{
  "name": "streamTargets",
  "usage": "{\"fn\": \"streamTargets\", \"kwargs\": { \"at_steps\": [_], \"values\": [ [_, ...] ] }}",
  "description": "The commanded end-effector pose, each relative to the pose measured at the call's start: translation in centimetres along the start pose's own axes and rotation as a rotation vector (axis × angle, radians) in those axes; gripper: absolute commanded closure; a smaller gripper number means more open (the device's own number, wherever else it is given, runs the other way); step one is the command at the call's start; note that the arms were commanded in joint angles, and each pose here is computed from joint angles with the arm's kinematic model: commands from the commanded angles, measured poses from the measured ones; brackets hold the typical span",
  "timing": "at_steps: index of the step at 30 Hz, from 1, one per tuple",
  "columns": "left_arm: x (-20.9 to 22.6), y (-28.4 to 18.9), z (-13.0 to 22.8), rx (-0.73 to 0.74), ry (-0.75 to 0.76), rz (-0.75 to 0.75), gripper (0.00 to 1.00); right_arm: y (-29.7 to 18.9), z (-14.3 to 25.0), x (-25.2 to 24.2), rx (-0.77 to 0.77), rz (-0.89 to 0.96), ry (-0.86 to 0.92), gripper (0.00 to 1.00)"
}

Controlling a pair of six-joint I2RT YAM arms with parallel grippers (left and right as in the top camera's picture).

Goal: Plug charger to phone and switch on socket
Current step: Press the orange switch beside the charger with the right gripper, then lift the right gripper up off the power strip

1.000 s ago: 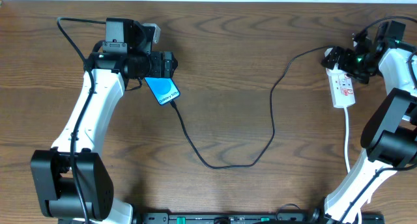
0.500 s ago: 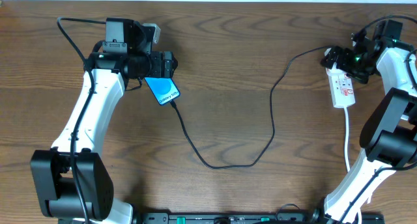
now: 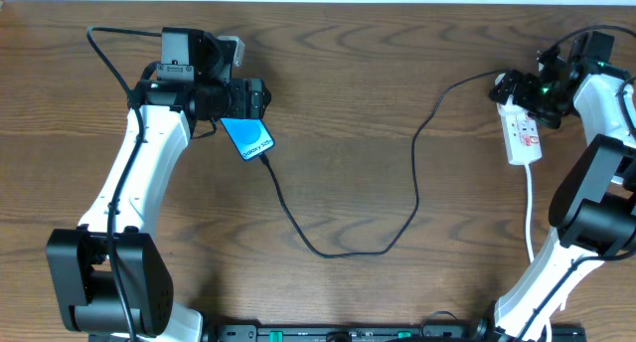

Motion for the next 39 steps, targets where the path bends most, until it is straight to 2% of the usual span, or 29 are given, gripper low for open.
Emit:
{"fn": "streamTargets", "kwargs": {
  "at_steps": [1, 6, 18, 29, 39],
  "values": [
    [-0.1, -0.6, -0.2, -0.013, 0.018, -0.012, 0.11, 1.9, 3.9, 4.5, 0.174, -0.257, 0.017, 0.01],
    [-0.1, -0.6, -0.2, -0.014, 0.019, -0.012, 0.11, 2.2, 4.2, 4.1, 0.177, -0.239, 0.024, 0.02],
    [-0.1, -0.6, -0.2, -0.014, 0.019, -0.012, 0.11, 1.6, 2.7, 1.4, 0.083, -0.028, 0.083, 0.02],
    [-0.1, -0.6, -0.2, -0.014, 0.019, -0.012, 0.11, -4.8, -0.2, -1.4, -0.116, 0.184, 0.205, 0.01],
    [-0.1, -0.6, -0.2, -0.013, 0.019, -0.012, 0.11, -11.6, 0.5, -1.2, -0.243, 0.281, 0.29, 0.01]
  ]
}}
Point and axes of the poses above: each gripper's point midway between its finger pads, its own y axis out along the fingers, its own x axis along the line the jaws close on, z = x × y, the point moved 5 cm from there along -y, back along the fingers, and after that the axes turned 14 degrees about y, right-handed, at the moved point
